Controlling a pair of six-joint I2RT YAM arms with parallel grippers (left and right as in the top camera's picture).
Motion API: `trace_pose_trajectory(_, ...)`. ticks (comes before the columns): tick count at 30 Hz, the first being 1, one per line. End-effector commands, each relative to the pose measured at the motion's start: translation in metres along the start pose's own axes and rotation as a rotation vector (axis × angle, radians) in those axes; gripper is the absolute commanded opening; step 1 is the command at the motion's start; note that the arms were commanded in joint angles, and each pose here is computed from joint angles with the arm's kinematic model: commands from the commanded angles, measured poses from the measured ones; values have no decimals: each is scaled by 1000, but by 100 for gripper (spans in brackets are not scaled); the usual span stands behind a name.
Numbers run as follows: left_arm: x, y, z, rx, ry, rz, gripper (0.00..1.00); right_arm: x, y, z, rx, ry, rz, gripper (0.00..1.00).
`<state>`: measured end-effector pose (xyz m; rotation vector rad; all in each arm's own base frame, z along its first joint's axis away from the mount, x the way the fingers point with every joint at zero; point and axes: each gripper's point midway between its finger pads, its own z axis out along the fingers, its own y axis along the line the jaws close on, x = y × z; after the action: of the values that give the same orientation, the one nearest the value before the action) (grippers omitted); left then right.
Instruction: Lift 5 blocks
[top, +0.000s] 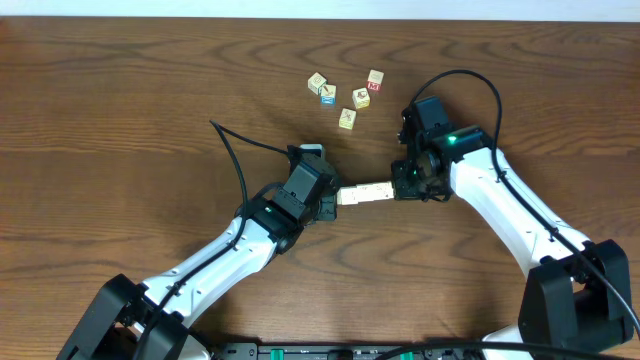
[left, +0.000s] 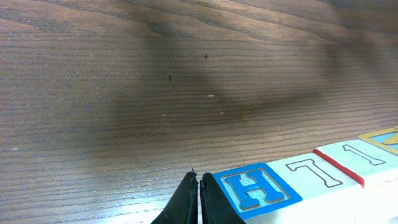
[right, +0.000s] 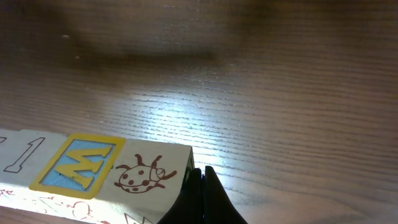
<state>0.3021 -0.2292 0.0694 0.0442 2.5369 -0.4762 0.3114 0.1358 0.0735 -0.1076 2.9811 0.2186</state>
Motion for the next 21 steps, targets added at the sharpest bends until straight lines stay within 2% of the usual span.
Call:
trace_pose_trajectory(1,3,-101,-26,366,67,77,7,27,89,-6,-369,105,-101,1)
trace_pose_trajectory(11,8,-98,-14,352,88,64,7,26,89,-4,-370,101,-102,1)
trace_pose_trajectory(21,10,-97,-10,346,95,64,7,35,90,22,-376,186,-83,1)
